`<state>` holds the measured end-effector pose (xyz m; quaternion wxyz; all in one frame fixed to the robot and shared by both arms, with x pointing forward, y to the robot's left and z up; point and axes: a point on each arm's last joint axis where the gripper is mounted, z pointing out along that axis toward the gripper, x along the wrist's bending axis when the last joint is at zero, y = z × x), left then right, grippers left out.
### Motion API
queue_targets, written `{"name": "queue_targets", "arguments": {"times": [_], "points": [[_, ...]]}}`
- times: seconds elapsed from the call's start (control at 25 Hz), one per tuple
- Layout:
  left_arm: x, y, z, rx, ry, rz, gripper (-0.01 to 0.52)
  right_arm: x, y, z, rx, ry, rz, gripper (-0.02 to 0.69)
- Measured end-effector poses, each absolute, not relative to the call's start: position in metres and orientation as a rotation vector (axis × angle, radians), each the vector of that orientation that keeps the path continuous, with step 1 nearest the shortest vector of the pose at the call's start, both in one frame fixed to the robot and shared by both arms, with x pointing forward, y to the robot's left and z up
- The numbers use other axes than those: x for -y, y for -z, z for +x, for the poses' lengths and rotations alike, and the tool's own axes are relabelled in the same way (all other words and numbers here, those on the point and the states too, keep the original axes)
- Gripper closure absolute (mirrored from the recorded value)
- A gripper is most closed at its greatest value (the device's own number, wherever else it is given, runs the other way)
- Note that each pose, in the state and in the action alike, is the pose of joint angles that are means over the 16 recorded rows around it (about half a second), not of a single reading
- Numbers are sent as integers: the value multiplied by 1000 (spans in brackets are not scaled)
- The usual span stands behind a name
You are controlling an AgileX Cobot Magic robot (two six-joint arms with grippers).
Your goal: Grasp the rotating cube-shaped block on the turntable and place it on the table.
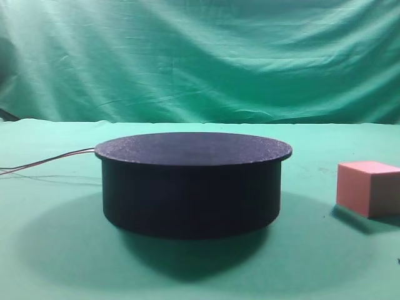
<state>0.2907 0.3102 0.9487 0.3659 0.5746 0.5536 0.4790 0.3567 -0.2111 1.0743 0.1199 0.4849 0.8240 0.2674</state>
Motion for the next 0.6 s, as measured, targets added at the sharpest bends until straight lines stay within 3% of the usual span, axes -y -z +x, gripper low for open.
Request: {"name": "queue_targets", "arguments": {"times": [0.6], "points": [[-310, -949, 291, -1423, -1231, 1477, 514, 248, -1051, 349, -2064, -976, 1280, 665]]}}
